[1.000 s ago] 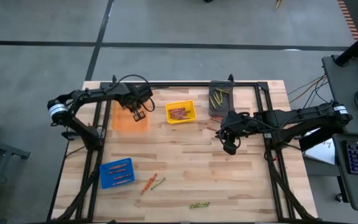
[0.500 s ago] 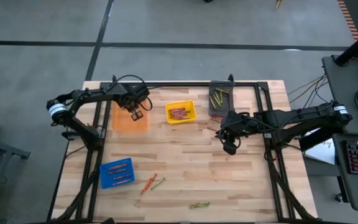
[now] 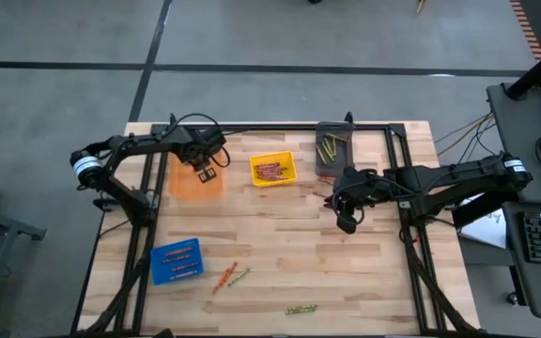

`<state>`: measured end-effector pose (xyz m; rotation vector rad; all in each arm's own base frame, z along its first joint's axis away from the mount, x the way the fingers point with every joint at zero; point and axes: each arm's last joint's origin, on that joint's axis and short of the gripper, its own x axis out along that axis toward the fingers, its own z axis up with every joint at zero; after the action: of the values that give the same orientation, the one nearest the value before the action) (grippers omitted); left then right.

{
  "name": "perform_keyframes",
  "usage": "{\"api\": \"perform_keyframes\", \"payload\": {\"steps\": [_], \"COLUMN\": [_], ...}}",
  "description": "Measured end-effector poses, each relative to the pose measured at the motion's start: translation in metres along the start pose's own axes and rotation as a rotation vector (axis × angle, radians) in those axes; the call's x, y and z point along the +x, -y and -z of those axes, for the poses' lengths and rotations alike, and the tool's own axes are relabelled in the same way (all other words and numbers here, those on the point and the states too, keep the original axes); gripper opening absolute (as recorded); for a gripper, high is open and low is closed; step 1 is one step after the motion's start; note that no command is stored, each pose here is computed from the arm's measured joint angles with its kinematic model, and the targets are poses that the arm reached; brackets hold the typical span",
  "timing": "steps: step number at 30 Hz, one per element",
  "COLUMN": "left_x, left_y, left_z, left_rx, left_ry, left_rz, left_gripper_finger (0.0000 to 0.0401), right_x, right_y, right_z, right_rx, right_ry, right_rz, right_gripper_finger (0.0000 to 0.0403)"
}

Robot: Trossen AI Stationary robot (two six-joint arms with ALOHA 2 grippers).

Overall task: Sort crayons
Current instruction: Put the red crayon into the yellow bin

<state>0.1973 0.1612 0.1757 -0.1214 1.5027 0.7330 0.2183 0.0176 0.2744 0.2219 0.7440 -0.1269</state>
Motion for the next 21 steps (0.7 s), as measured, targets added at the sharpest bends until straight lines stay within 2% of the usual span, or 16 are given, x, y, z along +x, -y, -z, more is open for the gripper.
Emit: {"api": "perform_keyframes", "payload": {"steps": [6,10,13,21], "left_x": [-0.004,-0.019,-0.039,-0.095], "left_y": [-0.001,-0.001,0.002,0.026], "left_z": [0.001,0.004,0.008,0.028], "left_rx": [-0.005,-0.042,-0.092,-0.182], "left_ry": [0.016,0.076,0.170,0.551], "left_rz": [-0.001,0.000,0.030,0.135], "left_gripper_finger": [0.0087,0.0089,0.0087,0.0084], "right_x": [0.000,0.000,0.000,0.000], "right_y": [0.000,0.000,0.000,0.002], "right_z": [0.000,0.000,0.001,0.000], "right_rx": [0.002,0.042,0.095,0.162], "right_ry": [0.000,-0.001,-0.002,0.022], "right_rz": [0.000,0.001,0.002,0.059], "right_gripper_finger": [0.0057,0.0057,0.0057,0.0057]}}
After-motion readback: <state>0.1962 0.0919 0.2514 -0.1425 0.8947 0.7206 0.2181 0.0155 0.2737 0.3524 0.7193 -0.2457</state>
